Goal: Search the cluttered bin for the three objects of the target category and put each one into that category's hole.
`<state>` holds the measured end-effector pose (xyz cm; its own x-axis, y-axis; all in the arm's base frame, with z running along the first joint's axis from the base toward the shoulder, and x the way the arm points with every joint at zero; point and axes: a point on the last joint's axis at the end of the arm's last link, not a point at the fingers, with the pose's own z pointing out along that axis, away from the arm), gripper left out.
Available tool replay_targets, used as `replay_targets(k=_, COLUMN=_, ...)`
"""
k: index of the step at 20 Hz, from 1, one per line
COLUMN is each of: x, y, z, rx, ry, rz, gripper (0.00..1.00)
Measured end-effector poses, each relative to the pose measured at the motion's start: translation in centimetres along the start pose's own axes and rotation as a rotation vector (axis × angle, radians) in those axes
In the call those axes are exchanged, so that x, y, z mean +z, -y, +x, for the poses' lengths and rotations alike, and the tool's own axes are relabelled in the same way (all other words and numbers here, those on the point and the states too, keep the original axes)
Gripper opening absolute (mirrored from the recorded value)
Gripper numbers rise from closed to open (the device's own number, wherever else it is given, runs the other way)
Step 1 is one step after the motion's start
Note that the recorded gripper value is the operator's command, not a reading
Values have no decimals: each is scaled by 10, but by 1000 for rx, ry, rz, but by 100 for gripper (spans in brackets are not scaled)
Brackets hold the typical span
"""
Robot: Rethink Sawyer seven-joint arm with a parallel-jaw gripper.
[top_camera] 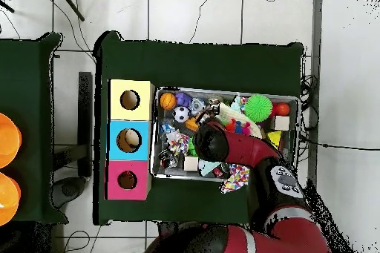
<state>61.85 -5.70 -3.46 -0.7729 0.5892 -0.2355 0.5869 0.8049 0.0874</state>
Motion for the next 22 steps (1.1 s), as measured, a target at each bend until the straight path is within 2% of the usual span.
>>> replay_targets(k=11, x=-8, y=-10, z=5, rx=-39, ry=27, rz=19, gripper=100)
replay_targets(k=22, x=-35, y=-26, z=-7, rx=-45, ry=25, rz=30, gripper=100)
